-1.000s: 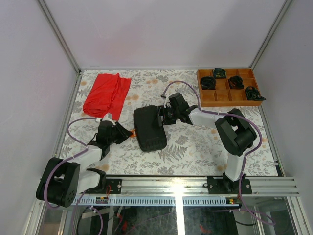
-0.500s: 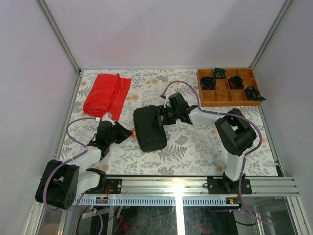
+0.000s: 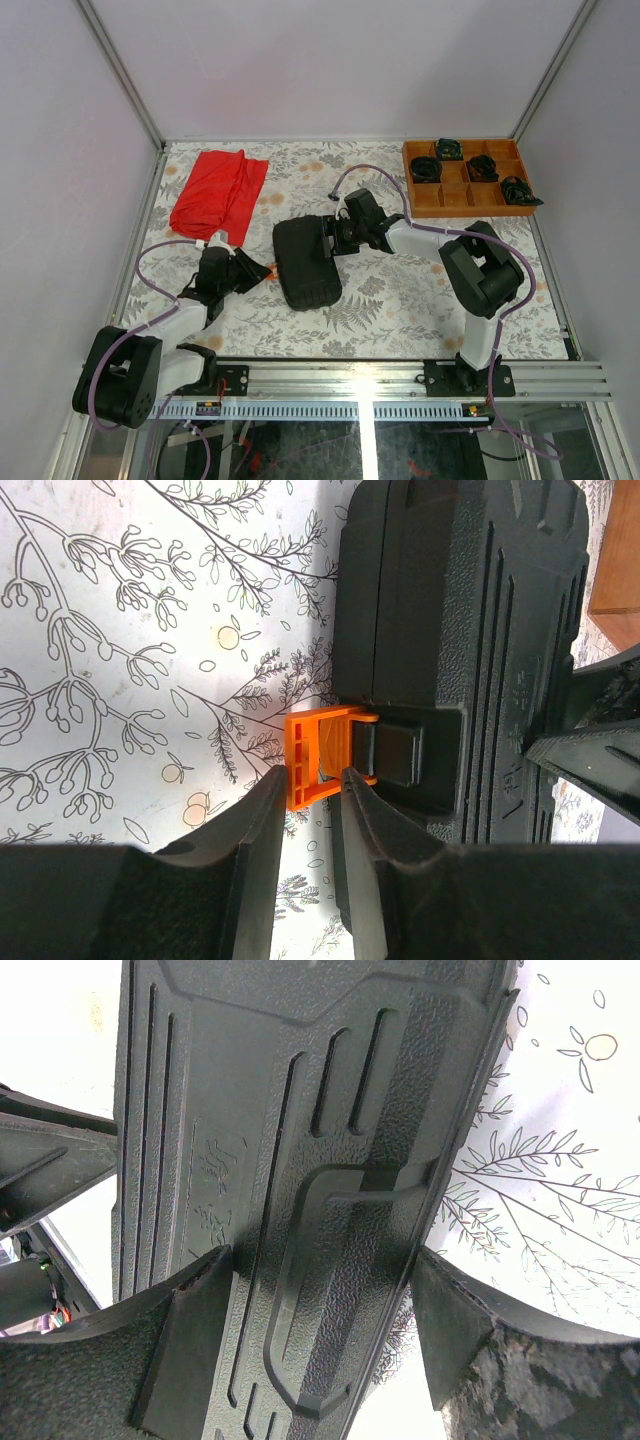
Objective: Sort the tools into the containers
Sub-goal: Close the storage box at the center of the board.
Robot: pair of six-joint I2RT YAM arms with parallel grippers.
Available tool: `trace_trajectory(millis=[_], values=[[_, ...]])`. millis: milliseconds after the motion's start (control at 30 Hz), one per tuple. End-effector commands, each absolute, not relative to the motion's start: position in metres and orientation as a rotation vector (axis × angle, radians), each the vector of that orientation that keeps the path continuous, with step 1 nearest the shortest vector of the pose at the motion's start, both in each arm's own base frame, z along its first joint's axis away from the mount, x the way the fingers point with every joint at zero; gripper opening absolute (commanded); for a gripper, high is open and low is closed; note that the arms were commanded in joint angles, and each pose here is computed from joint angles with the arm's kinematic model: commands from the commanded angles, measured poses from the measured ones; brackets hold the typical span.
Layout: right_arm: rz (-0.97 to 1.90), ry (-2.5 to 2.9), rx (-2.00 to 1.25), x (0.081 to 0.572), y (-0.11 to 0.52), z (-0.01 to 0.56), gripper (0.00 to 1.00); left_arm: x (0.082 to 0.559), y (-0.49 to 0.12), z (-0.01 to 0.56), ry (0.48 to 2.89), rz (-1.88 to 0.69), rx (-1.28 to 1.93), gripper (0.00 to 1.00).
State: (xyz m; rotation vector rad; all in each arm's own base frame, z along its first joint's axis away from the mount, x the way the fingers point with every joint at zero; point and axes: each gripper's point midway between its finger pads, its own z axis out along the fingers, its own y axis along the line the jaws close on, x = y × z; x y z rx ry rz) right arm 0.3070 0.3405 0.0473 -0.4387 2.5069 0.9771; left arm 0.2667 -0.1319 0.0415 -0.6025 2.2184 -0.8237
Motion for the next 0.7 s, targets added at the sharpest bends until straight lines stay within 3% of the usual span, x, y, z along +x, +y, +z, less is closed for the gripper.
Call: trace_trajectory(millis=[0, 667], values=[[0.806, 2.716, -0.561, 0.2666, 0.3171, -0.0114, 0.4, 0.2716, -0.1562, 0.0752, 2.128, -1.014, -0.501, 0.26], [0.804, 2.719, -0.571, 0.2658, 0.3179, -0.0121, 0.4, 0.2714, -0.1554, 0.0723, 2.134, -1.007, -0.507, 0.26]])
